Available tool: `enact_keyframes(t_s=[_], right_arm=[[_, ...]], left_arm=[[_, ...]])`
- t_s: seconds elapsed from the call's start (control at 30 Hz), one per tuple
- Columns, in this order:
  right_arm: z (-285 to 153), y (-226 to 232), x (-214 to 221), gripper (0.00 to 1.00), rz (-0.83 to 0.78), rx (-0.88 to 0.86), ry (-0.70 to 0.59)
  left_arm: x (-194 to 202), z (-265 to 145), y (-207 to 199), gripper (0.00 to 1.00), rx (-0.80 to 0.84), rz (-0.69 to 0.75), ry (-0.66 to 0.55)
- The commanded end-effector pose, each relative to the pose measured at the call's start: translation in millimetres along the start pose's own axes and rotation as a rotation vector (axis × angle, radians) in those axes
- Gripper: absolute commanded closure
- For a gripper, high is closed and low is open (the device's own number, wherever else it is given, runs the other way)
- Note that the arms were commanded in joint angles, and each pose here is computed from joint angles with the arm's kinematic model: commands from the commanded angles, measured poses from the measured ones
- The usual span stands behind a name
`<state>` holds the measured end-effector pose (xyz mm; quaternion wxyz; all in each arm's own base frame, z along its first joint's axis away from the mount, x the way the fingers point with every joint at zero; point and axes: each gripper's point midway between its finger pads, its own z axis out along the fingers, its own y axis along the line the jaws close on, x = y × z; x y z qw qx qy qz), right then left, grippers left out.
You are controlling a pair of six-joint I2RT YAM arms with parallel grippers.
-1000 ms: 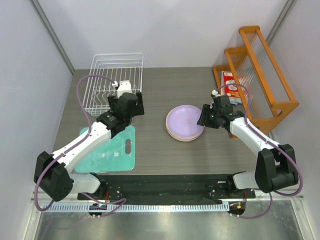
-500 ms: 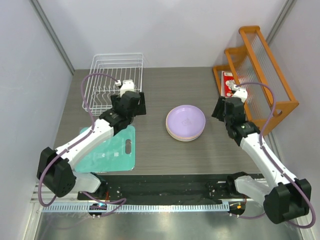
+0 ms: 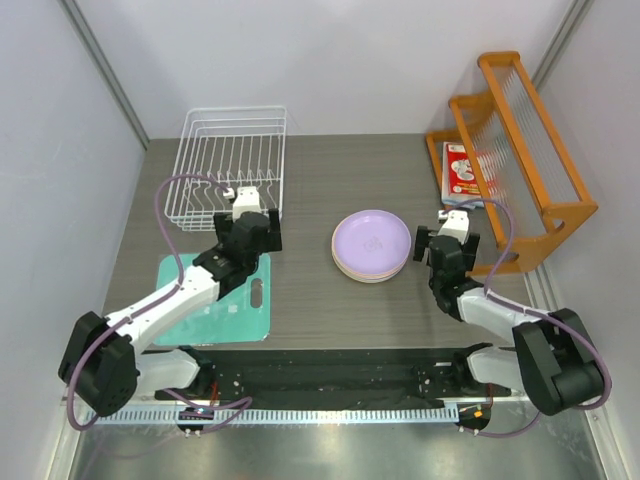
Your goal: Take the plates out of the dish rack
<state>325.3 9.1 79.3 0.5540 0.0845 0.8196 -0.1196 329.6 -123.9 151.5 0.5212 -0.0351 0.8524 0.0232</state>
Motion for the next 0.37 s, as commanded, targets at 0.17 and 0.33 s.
enact_keyframes(t_s=[0.17, 0.33], right_arm=[[-6.7, -11.4, -30.9, 0.0, 0.101, 0.08, -0.253], [-5.6, -11.9, -29.0, 0.0, 0.095, 0.087, -0.243]], left_arm=[[-25.3, -19.0, 7.6, 0.0, 0.032, -0.119, -0.127], [-23.5, -22.9, 21.3, 0.01, -0.019, -0.138, -0.147]])
